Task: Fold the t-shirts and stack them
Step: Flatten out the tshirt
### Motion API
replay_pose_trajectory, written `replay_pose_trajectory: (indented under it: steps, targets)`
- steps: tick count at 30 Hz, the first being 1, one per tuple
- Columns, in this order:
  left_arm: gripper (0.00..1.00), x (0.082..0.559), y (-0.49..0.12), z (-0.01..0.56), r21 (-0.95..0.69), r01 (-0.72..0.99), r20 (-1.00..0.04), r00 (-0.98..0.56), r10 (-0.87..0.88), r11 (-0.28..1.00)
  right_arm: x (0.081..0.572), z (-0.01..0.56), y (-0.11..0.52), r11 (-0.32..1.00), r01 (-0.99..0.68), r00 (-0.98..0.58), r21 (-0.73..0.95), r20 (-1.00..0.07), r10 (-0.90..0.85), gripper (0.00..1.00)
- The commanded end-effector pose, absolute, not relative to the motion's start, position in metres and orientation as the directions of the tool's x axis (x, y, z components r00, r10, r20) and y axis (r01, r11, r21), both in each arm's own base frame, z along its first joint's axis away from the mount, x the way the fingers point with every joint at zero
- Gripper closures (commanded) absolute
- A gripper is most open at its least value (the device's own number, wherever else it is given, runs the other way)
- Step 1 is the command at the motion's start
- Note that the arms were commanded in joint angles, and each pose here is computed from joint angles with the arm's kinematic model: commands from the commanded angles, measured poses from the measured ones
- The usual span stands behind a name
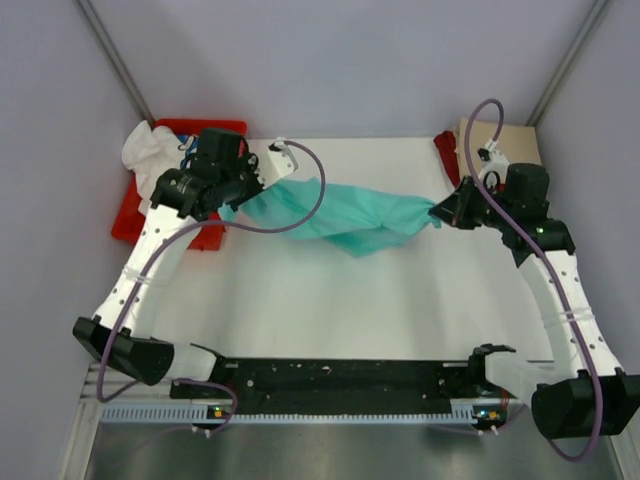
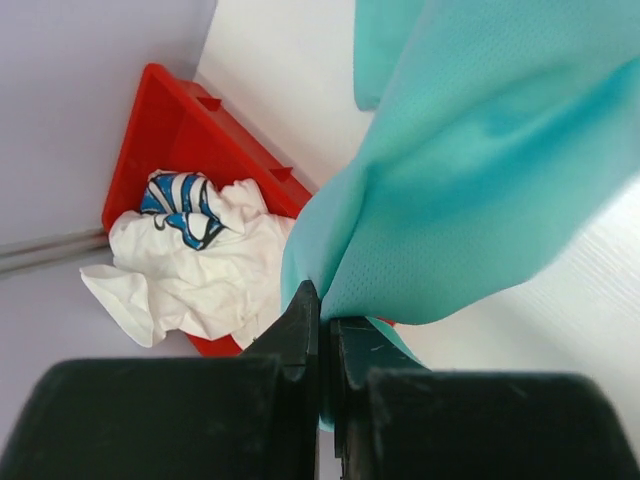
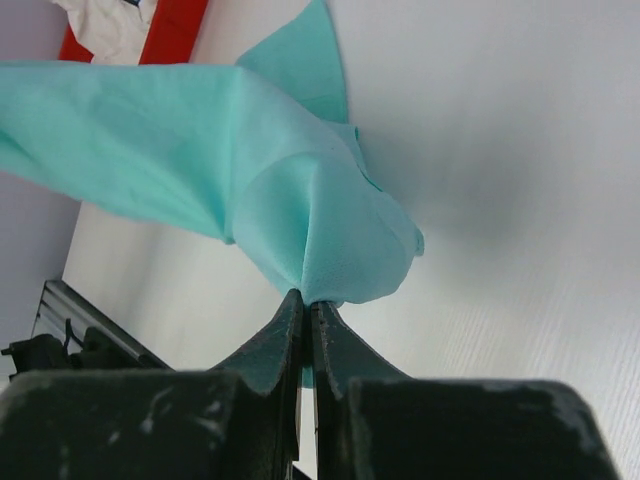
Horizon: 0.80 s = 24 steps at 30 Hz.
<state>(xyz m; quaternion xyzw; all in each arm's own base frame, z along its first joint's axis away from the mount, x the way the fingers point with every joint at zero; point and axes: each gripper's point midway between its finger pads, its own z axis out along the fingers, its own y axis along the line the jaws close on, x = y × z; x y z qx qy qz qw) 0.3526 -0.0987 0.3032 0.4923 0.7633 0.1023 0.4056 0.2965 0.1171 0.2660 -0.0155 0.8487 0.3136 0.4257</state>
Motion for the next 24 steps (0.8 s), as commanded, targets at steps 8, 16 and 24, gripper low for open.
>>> replay_pose_trajectory:
  steps: [8,16,24]
  targets:
    - [0.95,0.306,-0.093,0.212,0.315,0.935,-0.299,-0.063,0.952,0.160,0.303,0.245,0.106,0.843,-0.260,-0.643,0.470,-0.736,0.212,1.00]
    - [0.55,0.475,-0.132,0.176,0.448,0.819,-0.379,-0.188,0.906,0.358,0.362,0.186,0.077,0.925,-0.122,-0.719,0.360,-0.674,0.168,1.00]
    - [0.35,0.522,-0.157,0.188,0.389,0.724,-0.530,-0.329,0.781,0.569,0.375,0.156,0.065,0.945,-0.056,-0.752,0.322,-0.636,0.172,1.00]
